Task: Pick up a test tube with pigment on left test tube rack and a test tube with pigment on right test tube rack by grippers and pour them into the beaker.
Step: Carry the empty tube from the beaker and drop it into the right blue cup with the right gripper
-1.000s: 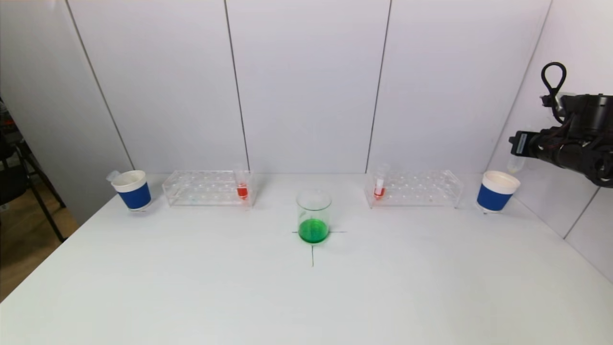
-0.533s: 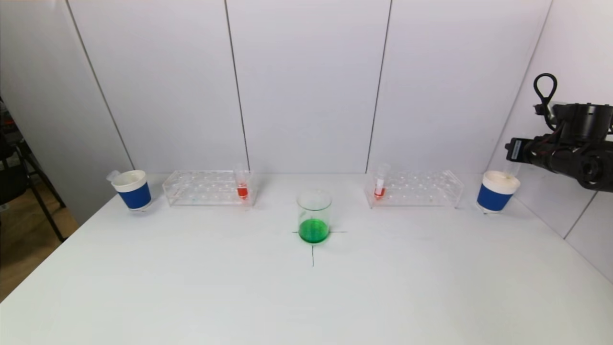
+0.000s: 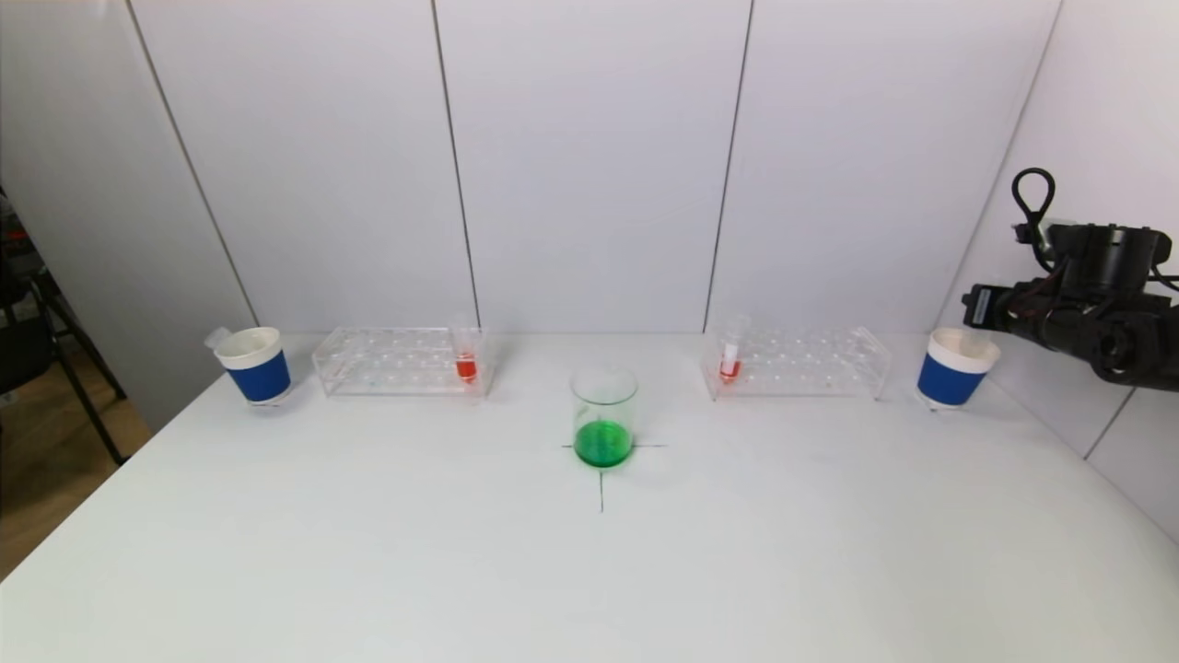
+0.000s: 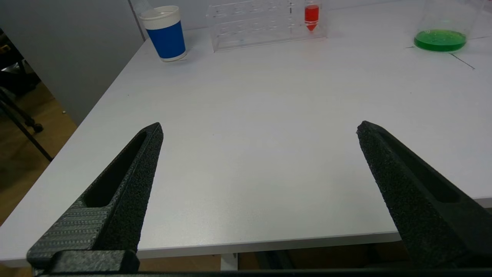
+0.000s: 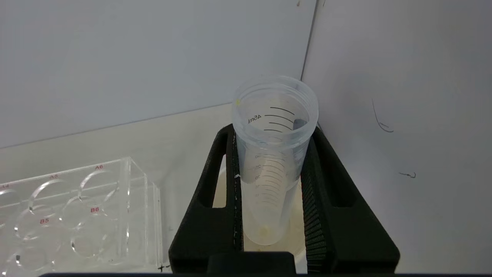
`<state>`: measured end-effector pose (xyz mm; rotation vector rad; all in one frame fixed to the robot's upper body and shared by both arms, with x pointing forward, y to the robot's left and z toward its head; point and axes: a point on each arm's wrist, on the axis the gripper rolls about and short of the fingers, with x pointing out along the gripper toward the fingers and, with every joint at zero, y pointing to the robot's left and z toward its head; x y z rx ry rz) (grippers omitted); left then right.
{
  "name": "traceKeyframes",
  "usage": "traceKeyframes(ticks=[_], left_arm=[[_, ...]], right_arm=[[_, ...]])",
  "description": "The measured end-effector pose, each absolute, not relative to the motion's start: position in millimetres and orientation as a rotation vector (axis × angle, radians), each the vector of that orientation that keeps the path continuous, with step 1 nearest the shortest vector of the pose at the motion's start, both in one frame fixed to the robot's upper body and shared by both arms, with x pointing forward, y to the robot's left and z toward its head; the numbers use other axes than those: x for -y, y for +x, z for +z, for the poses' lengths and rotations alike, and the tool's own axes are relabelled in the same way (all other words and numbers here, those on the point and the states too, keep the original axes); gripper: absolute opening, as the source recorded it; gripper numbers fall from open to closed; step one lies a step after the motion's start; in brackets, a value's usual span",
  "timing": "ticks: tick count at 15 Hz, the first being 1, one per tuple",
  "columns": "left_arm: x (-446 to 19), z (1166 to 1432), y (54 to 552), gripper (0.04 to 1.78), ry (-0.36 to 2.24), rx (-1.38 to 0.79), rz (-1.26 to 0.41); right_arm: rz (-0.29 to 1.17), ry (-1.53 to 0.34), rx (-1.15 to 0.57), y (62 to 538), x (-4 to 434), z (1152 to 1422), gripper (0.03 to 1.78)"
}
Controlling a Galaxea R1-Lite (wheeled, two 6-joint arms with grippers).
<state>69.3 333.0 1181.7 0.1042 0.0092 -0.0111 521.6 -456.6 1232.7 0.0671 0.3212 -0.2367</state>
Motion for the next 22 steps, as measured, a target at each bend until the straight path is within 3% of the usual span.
traceKeyframes(ticks=[9, 22], left_arm=[[-333, 1182, 69, 1.76, 0.104, -0.01, -0.011], [-333, 1182, 69, 1.76, 0.104, -0.01, -0.011]], right_arm=[[-0.23, 0.065, -0.326, 507, 450, 1210, 0.5], [-0.229, 0.067, -0.328, 505, 449, 1212, 0.5]])
